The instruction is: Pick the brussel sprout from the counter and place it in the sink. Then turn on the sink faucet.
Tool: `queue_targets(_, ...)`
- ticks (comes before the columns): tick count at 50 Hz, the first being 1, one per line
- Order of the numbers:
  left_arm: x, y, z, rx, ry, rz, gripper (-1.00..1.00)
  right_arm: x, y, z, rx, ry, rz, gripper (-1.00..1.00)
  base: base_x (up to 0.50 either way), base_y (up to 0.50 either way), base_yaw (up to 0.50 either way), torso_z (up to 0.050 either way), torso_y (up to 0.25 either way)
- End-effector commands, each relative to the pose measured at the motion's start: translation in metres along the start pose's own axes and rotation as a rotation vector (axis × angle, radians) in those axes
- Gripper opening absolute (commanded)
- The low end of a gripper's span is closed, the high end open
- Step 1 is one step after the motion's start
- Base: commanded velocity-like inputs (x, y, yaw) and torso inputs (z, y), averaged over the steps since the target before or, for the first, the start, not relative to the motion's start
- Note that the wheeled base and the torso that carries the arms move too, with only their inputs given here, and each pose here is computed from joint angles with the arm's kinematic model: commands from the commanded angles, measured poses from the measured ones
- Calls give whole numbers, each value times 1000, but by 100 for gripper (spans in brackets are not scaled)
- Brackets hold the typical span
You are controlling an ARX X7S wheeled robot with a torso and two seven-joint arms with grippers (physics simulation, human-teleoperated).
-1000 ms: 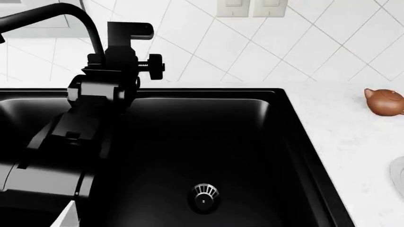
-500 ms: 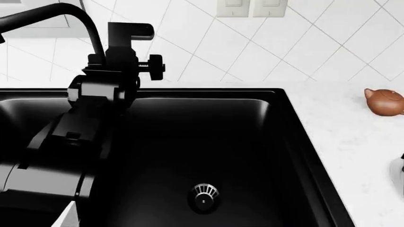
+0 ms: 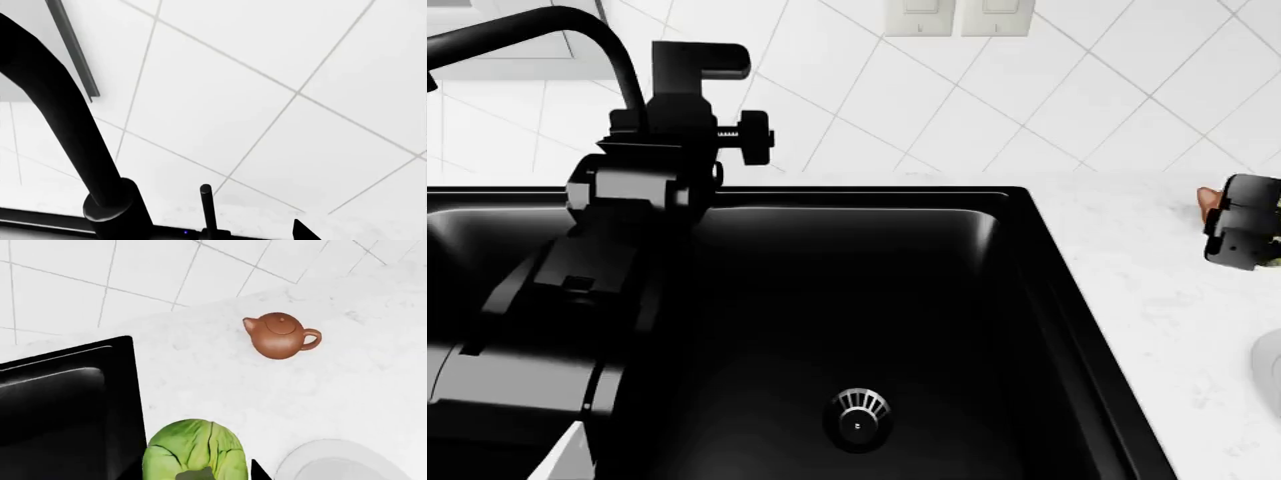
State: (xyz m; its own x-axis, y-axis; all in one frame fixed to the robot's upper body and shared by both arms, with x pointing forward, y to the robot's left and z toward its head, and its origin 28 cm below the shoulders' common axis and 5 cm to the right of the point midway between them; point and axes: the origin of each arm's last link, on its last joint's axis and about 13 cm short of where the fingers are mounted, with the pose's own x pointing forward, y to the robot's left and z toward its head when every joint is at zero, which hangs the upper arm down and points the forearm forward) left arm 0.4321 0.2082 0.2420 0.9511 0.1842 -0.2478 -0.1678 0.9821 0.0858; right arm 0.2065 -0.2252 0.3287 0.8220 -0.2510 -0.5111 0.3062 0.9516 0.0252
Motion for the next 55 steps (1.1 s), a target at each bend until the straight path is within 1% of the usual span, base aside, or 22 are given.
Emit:
queue_targets(1, -1, -8, 2, 7, -19, -31, 100, -15, 80, 24, -224, -127, 305, -100, 0, 0, 0, 0, 0)
queue_targets(2, -1, -9, 1, 9, -20, -34, 100, -9, 94, 26, -257, -117, 355, -100, 0, 0, 0, 0, 0)
queue_targets(3, -1, -9, 1, 8, -19, -34, 100, -7, 100, 26, -264, -115, 361, -100, 0, 0, 0, 0, 0)
queue_targets(5, -1, -9, 0, 9, -18, -35, 100, 4, 123, 29, -301, -94, 426, -100, 0, 0, 0, 0, 0)
queue_targets(10, -1, -8, 1, 10, -19, -35, 100, 18, 153, 28, -353, -59, 508, -100, 0, 0, 0, 0, 0)
queue_targets(12, -1, -8, 2, 8, -21, -38, 100, 25, 169, 25, -378, -41, 545, -100, 0, 0, 0, 0, 0)
queue_targets(16, -1, -8, 2, 9, -22, -38, 100, 27, 177, 23, -388, -33, 574, -100, 0, 0, 0, 0, 0)
queue_targets(17, -1, -9, 2, 7, -20, -41, 100, 40, 187, 20, -390, -2, 588, -100, 0, 0, 0, 0, 0)
queue_targets(23, -2, -9, 3, 10, -23, -44, 100, 69, 198, 7, -399, 68, 567, -100, 0, 0, 0, 0, 0)
queue_targets(25, -2, -10, 2, 10, -23, -45, 100, 79, 203, -7, -436, 100, 540, -100, 0, 0, 0, 0, 0)
queue_targets(29, -2, -11, 3, 11, -22, -49, 100, 94, 215, -29, -502, 156, 534, -100, 0, 0, 0, 0, 0)
queue_targets(30, -2, -11, 3, 12, -23, -50, 100, 99, 221, -39, -533, 170, 538, -100, 0, 0, 0, 0, 0)
queue_targets(34, -3, -11, 5, 11, -25, -51, 100, 111, 238, -56, -589, 197, 543, -100, 0, 0, 0, 0, 0)
queue_targets(35, -3, -11, 5, 13, -26, -51, 100, 117, 248, -61, -615, 203, 543, -100, 0, 0, 0, 0, 0)
queue_targets(37, -3, -11, 5, 11, -26, -51, 100, 130, 256, -71, -632, 216, 536, -100, 0, 0, 0, 0, 0)
queue_targets(39, -3, -11, 5, 11, -26, -51, 100, 130, 257, -71, -632, 216, 536, -100, 0, 0, 0, 0, 0)
queue_targets(40, -2, -11, 5, 10, -26, -53, 100, 145, 264, -80, -630, 225, 542, -100, 0, 0, 0, 0, 0)
queue_targets(42, -2, -10, 5, 10, -26, -52, 100, 154, 262, -94, -646, 251, 539, -100, 0, 0, 0, 0, 0)
queue_targets(47, -2, -10, 4, 9, -25, -52, 100, 164, 255, -111, -641, 293, 527, -100, 0, 0, 0, 0, 0)
queue_targets(51, -1, -10, 1, 10, -21, -53, 100, 168, 252, -126, -670, 327, 513, -100, 0, 0, 0, 0, 0)
queue_targets(52, -2, -10, 1, 9, -21, -55, 100, 170, 250, -130, -685, 336, 488, -100, 0, 0, 0, 0, 0)
queue_targets(55, -2, -11, 2, 8, -21, -56, 100, 171, 248, -139, -699, 365, 507, -100, 0, 0, 0, 0, 0)
